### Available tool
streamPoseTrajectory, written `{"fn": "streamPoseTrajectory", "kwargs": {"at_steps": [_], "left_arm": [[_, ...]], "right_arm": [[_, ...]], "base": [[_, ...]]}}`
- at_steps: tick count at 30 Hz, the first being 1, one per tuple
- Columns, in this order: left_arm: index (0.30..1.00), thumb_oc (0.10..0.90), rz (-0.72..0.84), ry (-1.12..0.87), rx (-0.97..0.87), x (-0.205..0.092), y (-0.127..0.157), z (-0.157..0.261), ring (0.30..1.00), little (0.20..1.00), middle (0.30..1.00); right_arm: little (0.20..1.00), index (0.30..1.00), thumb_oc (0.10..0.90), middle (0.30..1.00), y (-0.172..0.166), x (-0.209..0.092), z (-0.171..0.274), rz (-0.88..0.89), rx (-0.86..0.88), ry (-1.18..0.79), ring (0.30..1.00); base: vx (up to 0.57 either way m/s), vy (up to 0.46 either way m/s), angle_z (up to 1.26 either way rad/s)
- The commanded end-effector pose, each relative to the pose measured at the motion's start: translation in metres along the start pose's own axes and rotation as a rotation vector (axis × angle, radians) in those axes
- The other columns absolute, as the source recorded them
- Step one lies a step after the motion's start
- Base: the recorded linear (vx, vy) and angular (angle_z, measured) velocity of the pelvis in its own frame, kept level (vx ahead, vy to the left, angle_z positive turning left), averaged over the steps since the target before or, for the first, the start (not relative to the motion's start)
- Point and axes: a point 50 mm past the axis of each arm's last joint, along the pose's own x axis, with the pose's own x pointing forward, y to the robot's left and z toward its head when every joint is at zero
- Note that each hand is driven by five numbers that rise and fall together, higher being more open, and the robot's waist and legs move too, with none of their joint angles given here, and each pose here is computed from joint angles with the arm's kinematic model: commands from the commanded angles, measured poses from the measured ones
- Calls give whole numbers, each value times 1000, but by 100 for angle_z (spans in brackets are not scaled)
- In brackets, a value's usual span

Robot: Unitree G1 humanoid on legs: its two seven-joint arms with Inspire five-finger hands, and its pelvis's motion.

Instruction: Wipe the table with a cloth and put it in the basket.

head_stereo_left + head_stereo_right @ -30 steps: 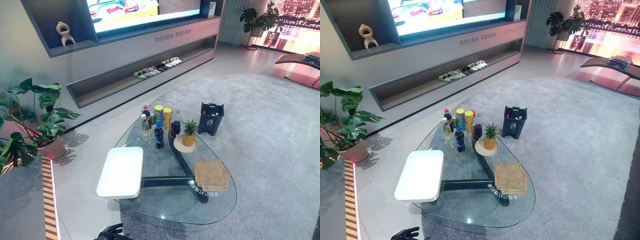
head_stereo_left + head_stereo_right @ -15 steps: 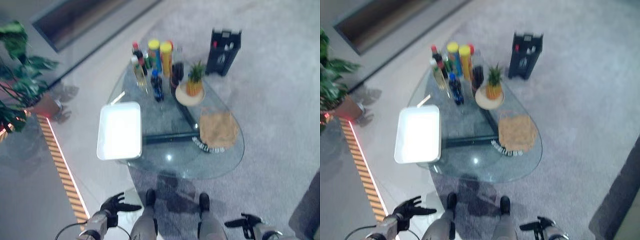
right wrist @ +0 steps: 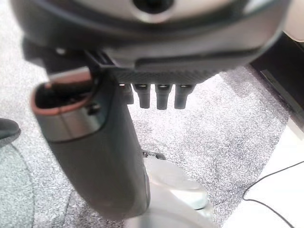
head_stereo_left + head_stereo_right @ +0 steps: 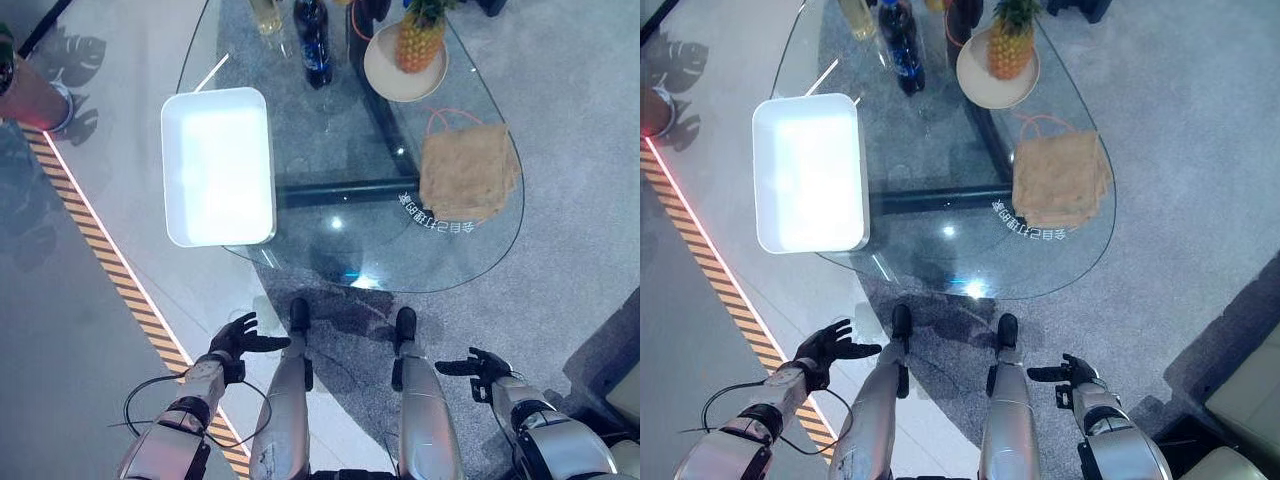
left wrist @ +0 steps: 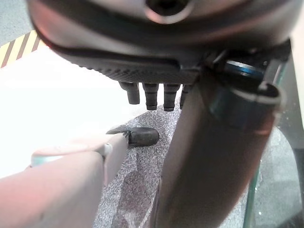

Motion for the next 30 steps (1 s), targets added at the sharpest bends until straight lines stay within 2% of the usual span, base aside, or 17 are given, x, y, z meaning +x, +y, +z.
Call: {"fn": "streamPoseTrajectory", "kwargs": {"at_steps": [1,15,22,30], "left_arm": [[900,800,91,-34,-56,-4,26,5,900,900,900],[900,800,92,-61,-236,-4,30,6,900,900,900],[900,800,84,-79,-260,-3,25,10,900,900,900],[900,800,98,-99,-358,-5,33,11,900,900,900]], "right_arm": [[900,900,800,900,-21,-1,-2,-85,9,-3,900],[900,900,800,900,-23,-1,12,-105,43,-69,900],[900,900,800,900,-28,-2,28,-139,62,-143,900],[900,900,800,900,-51,-9,59,-256,138,-290,900]], "base": [[-34,-36,-4],[-10,-27,0],[-1,-5,0],[4,-11,0]]}}
